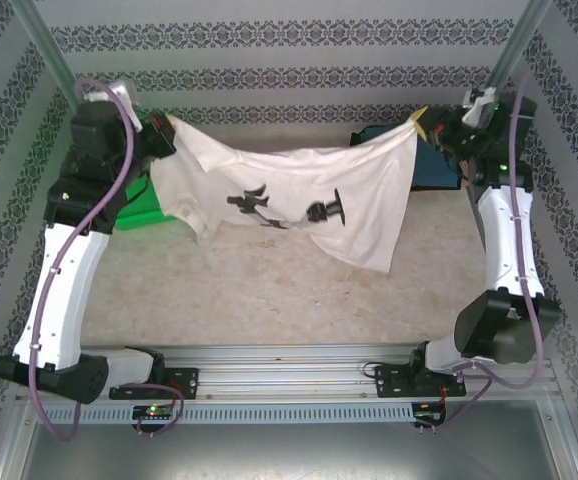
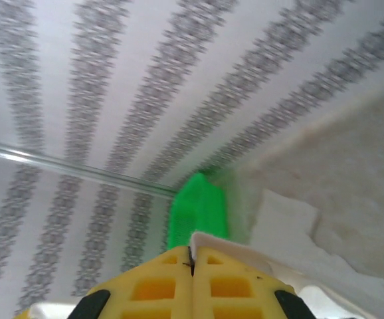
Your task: Fold and stack the t-shirts
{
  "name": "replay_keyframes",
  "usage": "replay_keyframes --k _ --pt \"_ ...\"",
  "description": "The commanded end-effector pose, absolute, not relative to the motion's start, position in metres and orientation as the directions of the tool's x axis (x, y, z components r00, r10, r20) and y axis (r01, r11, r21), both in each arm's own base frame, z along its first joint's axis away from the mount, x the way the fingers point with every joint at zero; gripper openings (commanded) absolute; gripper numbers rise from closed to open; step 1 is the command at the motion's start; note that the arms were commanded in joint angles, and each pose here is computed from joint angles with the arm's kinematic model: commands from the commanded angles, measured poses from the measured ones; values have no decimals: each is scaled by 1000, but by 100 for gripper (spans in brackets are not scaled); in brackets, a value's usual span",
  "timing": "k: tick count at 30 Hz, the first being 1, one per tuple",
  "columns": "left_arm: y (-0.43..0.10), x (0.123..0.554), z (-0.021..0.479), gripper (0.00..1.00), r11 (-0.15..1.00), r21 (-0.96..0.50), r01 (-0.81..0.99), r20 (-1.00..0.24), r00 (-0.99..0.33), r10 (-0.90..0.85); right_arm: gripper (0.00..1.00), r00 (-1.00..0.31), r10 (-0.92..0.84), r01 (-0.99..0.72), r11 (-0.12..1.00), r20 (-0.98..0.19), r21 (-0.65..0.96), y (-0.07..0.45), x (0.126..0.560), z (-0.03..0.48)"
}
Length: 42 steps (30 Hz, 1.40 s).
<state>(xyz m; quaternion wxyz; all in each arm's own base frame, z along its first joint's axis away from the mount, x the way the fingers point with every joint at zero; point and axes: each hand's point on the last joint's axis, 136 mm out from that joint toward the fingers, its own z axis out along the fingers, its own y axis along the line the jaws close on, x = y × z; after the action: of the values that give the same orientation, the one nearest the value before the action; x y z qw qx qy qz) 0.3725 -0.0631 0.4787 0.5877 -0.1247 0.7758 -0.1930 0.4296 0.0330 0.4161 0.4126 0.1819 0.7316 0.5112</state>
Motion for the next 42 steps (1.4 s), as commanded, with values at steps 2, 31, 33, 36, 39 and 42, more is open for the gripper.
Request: replay_keyframes --k 2,31,33,36,39,42 --pt "-61 364 554 0 916 -376 138 -925 -113 -363 0 -520 690 -363 355 -504 861 38 390 513" --pt "-58 542 603 0 588 -623 516 -726 -100 -681 0 -484 721 -392 329 -497 859 -1 515 540" --pt "-45 552 612 0 534 -635 559 -673 -60 -737 0 -480 724 -409 315 -496 856 -6 533 546" --pt "-26 555 622 0 520 -623 584 -640 1 -768 0 -454 746 -456 276 -487 846 -15 549 560" --pt "-13 546 637 0 553 -586 592 -642 76 -763 0 -402 793 -525 210 -458 825 -32 557 574" --pt "0 530 657 0 581 -533 615 -639 157 -753 0 -334 840 -579 175 -428 796 -58 559 585"
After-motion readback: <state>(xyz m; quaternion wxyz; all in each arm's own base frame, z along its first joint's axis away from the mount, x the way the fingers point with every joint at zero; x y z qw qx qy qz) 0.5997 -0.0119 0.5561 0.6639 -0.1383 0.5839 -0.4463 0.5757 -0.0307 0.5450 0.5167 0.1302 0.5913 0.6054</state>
